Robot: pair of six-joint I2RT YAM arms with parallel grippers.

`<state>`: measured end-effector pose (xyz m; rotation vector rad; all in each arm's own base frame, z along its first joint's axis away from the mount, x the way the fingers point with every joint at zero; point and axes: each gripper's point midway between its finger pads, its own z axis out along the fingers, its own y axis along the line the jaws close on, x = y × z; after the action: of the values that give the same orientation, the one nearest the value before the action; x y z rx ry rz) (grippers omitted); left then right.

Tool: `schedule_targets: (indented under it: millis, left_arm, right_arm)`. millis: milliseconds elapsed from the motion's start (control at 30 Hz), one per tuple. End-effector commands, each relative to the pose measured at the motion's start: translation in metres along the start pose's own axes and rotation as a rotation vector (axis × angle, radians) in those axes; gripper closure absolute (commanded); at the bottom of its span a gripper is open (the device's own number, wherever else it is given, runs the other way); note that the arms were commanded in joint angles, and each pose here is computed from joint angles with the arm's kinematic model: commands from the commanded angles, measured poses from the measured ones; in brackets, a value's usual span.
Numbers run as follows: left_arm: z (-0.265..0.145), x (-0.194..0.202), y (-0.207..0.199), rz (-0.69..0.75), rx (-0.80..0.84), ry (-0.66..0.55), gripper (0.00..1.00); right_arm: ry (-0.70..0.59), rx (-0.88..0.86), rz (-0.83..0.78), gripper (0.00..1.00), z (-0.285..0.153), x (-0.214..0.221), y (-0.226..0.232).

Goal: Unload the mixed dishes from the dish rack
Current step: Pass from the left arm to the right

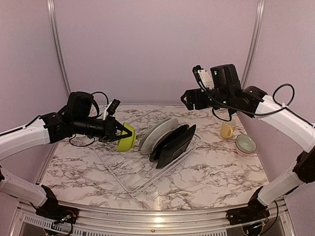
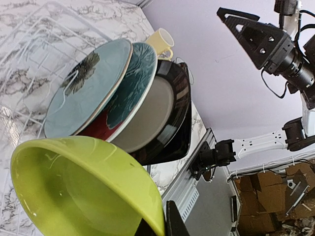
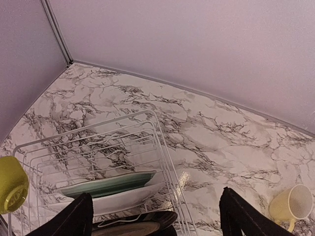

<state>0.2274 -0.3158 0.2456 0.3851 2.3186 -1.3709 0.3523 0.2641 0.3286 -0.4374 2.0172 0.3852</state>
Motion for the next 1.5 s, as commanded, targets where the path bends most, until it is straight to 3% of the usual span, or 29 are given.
schedule_targets:
  millis: [0,333,433,533,633,733,867,1000,1200,1467]
  left_arm:
    - [-0.027,-0.037,-0.019,0.211,-0.149,-0.171,1.00]
    - [-0.039,-0.080,-0.062,0.548,-0.327,-0.346,1.00]
    - [-0.039,-0.094,-0.070,0.539,-0.319,-0.413,1.00]
    - [-0.043,-0.112,-0.083,0.395,-0.264,-0.518,1.00]
    - [-0.059,-0.136,-0.076,0.094,-0.242,-0.687,1.00]
    - [-0.067,-0.153,-0.095,-0.097,-0.025,-0.793,1.00]
    - [-0.072,-0.172,-0.095,-0.336,0.144,-0.862,1.00]
    - [-0.071,-0.180,-0.074,-0.547,0.197,-0.894,1.00]
    - [-0.076,-0.183,-0.047,-0.748,0.241,-0.994,1.00]
    - [-0.070,-0.180,-0.032,-0.893,0.320,-1.021,1.00]
  right_arm:
    - [-0.043,0.047,-0.029,0.14,-0.016,-0.020,-0.007]
    - [-0.050,-0.008,-0.009,0.14,-0.023,-0.039,0.005]
    - [-0.075,-0.049,-0.003,0.14,-0.027,-0.050,0.013]
    - [-0.090,-0.094,-0.002,0.14,-0.026,-0.056,0.022]
    - [-0.098,-0.141,0.011,0.15,-0.022,-0.058,0.032]
    - [-0.122,-0.187,0.009,0.15,-0.016,-0.060,0.049]
    - [-0.160,-0.252,-0.026,0.15,-0.008,-0.063,0.082]
    - [-0.223,-0.291,-0.088,0.14,-0.004,-0.068,0.118]
    - [-0.302,-0.266,-0.154,0.17,0.013,-0.067,0.154]
    - [-0.416,-0.128,-0.247,0.25,0.023,-0.063,0.178]
